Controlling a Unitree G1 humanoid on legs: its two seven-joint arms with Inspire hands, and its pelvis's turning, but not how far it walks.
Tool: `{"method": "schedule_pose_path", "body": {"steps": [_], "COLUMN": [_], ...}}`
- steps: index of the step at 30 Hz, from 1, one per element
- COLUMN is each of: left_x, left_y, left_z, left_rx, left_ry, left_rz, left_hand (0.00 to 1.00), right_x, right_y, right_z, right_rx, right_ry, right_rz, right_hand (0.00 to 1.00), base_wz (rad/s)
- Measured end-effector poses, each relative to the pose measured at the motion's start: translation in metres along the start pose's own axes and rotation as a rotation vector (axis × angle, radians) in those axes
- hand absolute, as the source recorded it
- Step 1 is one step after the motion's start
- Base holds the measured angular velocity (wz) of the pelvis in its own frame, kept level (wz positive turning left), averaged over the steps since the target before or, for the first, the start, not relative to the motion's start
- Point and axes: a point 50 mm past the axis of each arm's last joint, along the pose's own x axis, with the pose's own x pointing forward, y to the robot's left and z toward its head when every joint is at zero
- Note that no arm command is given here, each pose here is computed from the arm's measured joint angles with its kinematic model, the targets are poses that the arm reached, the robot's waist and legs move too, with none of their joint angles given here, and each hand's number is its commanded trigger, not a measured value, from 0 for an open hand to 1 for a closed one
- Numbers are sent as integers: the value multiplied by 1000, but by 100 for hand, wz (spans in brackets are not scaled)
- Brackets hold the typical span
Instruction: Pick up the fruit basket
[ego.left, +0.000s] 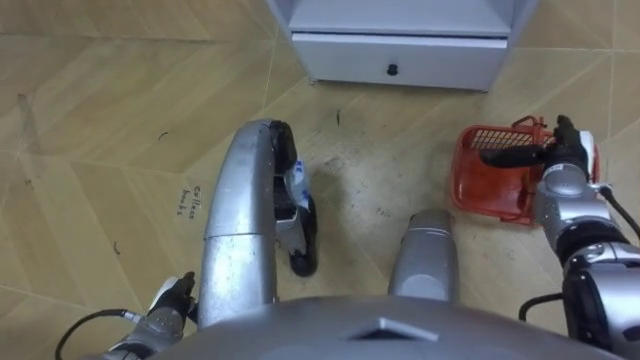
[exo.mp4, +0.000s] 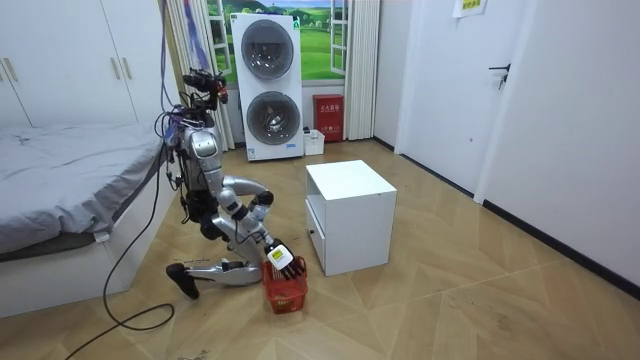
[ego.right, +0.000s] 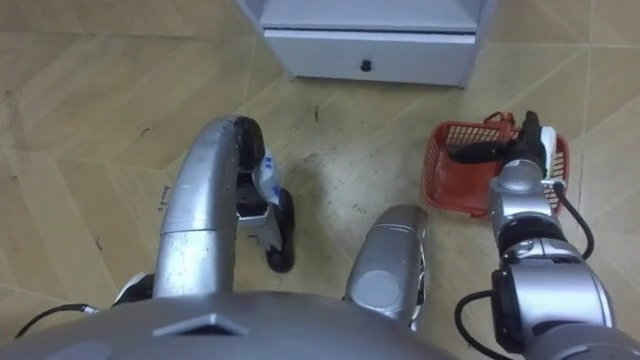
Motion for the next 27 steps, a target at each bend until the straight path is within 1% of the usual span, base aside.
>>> {"method": "schedule_pose_path", "body": {"steps": [7, 8, 9, 10, 27], "left_x": [0, 0, 0, 0, 1], "left_y": [0, 0, 0, 0, 1], "left_z": [2, 2, 2, 2, 5], "left_rx": [0, 0, 0, 0, 0], "left_ry": [-5, -5, -5, -5, -11], "left_rz": [0, -1, -1, -1, -20], "left_hand": [0, 0, 0, 0, 0], "right_x": [0, 0, 0, 0, -1], "right_y": [-2, -2, -2, -2, 5], "right_z": [-10, -11, -12, -12, -13], "right_rx": [-16, -17, -18, -19, -1], "right_ry": [42, 47, 48, 48, 56], "right_rz": [5, 5, 5, 6, 65], "right_hand": [0, 53, 75, 100, 100], "base_wz": [-2, 0, 0, 0, 0]}}
